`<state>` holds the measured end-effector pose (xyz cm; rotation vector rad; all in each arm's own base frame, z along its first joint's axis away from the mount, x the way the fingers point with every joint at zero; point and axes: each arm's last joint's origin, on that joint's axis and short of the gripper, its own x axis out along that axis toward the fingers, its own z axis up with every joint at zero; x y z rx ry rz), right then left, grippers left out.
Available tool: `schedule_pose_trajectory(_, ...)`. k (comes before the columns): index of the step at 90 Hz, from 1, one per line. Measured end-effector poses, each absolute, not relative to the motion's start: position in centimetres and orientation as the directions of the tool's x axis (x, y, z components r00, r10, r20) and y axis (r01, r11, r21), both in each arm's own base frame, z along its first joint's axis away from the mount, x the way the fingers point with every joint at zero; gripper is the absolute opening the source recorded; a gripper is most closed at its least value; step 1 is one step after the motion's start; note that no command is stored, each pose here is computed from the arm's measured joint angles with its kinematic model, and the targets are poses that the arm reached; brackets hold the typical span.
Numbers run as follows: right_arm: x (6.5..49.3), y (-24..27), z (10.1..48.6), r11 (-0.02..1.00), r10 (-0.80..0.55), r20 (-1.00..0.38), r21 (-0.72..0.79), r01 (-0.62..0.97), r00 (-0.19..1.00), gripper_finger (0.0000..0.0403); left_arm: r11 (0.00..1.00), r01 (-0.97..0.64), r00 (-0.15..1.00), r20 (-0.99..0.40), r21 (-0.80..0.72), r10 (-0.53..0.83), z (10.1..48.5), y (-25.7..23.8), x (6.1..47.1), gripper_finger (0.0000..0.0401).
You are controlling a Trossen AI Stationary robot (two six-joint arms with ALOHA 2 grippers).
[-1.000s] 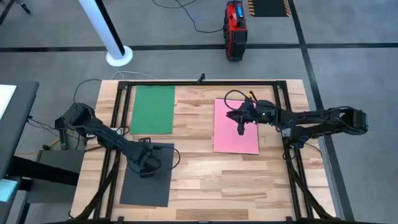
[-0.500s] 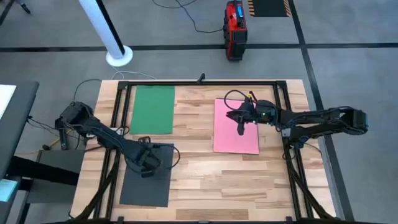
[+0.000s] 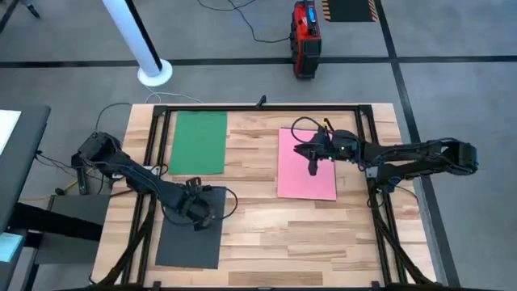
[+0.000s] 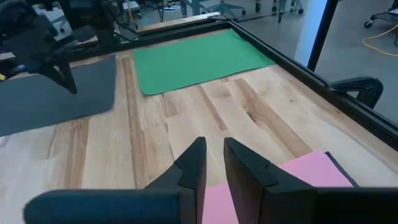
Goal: Organize paper
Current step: Adjust the stacked papers to the top right of the table
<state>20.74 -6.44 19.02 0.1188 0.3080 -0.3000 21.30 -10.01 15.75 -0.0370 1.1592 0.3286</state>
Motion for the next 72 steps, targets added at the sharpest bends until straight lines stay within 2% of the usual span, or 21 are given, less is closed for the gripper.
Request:
schedule_pose_trajectory(13, 20.5, -6.1, 18.2, 0.960, -0.256, -0.395, 0.005, 0.280, 0.882, 0.0052, 0.960, -0.256, 0.512, -0.826, 0.113, 0.234, 16.3, -10.2, 23.0, 0.0000)
schedule_pose_trajectory(23, 20.1, -6.0, 17.3, 0.939, -0.310, -0.492, -0.028, 0.342, 0.813, 0.0035, 0.958, -0.276, 0.645, -0.725, 0.075, 0.243, 16.8, -9.9, 24.3, 0.0000)
schedule_pose_trajectory(34, 19.4, -6.2, 16.4, 0.915, -0.346, -0.579, -0.033, 0.402, 0.738, 0.0006, 0.974, -0.225, 0.780, -0.605, -0.035, 0.159, 16.2, -9.4, 25.1, 0.0000)
schedule_pose_trajectory(43, 19.1, -6.3, 16.1, 0.898, -0.351, -0.614, -0.007, 0.440, 0.706, 0.0004, 0.977, -0.165, 0.872, -0.483, -0.133, 0.081, 15.6, -8.6, 25.1, 0.0000)
schedule_pose_trajectory(57, 18.9, -6.9, 15.4, 0.872, -0.366, -0.654, 0.008, 0.489, 0.663, 0.0001, 0.966, -0.112, 0.952, -0.303, -0.233, 0.037, 15.5, -6.4, 24.8, 0.0000)
schedule_pose_trajectory(72, 19.1, -8.1, 13.4, 0.840, -0.357, -0.720, 0.032, 0.542, 0.595, 0.0001, 0.965, -0.162, 0.959, -0.263, -0.208, 0.104, 15.4, -4.1, 24.9, 0.0000)
